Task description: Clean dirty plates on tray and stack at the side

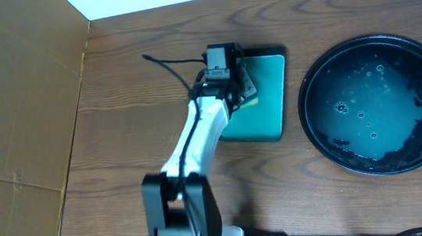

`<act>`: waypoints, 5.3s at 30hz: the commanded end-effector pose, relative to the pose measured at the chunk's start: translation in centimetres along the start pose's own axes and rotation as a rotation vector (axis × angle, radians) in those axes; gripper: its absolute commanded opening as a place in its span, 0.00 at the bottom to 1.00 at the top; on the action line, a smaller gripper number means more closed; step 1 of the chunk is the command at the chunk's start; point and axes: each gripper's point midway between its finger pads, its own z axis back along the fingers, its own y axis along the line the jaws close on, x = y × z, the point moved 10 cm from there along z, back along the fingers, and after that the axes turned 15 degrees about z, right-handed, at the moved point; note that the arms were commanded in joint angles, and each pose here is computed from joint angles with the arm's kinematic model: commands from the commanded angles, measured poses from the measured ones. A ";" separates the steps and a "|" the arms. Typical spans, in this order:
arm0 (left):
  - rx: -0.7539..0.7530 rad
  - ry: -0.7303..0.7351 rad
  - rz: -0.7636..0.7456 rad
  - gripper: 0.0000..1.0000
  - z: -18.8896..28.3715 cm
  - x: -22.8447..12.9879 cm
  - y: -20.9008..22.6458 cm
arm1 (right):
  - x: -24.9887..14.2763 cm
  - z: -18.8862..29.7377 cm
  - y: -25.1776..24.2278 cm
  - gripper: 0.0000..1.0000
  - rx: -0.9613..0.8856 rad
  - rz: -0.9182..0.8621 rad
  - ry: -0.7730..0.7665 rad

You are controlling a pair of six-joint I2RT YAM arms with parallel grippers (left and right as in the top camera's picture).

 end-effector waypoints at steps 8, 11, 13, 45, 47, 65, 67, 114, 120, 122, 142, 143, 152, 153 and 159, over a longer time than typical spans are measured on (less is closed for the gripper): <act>0.089 0.087 0.001 0.14 -4.4 -1.3 0.9 | 0.3 2.8 4.4 0.99 0.128 0.105 -0.043; 0.069 0.063 0.004 0.48 -3.7 -0.8 0.5 | 0.1 2.8 5.4 0.99 0.155 0.160 -0.041; 0.045 0.036 0.006 0.64 -2.7 -0.2 0.1 | -0.1 2.9 5.9 0.99 0.171 0.192 -0.041; -0.165 -0.209 0.035 0.82 17.3 -1.3 3.2 | -2.4 11.0 5.8 0.99 0.214 0.304 0.010; -0.164 -0.208 0.035 0.81 17.3 -1.3 3.2 | -2.5 10.8 5.7 0.99 0.213 0.304 0.023; -0.164 -0.208 0.035 0.82 17.3 -1.3 3.2 | -5.0 10.7 5.3 0.99 0.198 0.324 0.202; -0.164 -0.208 0.035 0.82 17.3 -1.3 3.2 | -5.2 11.1 5.6 0.99 0.211 0.335 0.194; -0.164 -0.207 0.035 0.82 17.3 -1.3 3.2 | -21.1 8.9 3.2 0.99 0.364 0.430 -0.507; -0.164 -0.207 0.035 0.82 17.3 -1.3 3.2 | -21.0 8.9 3.2 0.99 0.364 0.430 -0.508; -0.164 -0.207 0.035 0.82 17.3 -1.3 3.2 | -21.0 8.9 3.2 0.99 0.364 0.430 -0.508; -0.154 -0.196 0.033 0.82 17.2 -1.4 3.3 | -21.0 8.9 3.2 0.99 0.364 0.430 -0.508; -0.145 -0.185 0.032 0.82 17.2 -1.6 3.4 | -21.0 8.9 3.2 0.99 0.364 0.430 -0.508; -0.073 -0.104 -0.128 0.83 16.8 -3.3 4.6 | -21.0 8.9 3.2 0.99 0.364 0.430 -0.508; -0.080 -0.104 -0.159 0.82 16.9 -3.7 4.9 | -21.0 8.9 3.2 0.99 0.364 0.430 -0.508; -0.158 -0.160 -0.352 0.82 16.8 -7.7 7.8 | -21.0 8.9 3.2 0.99 0.364 0.430 -0.508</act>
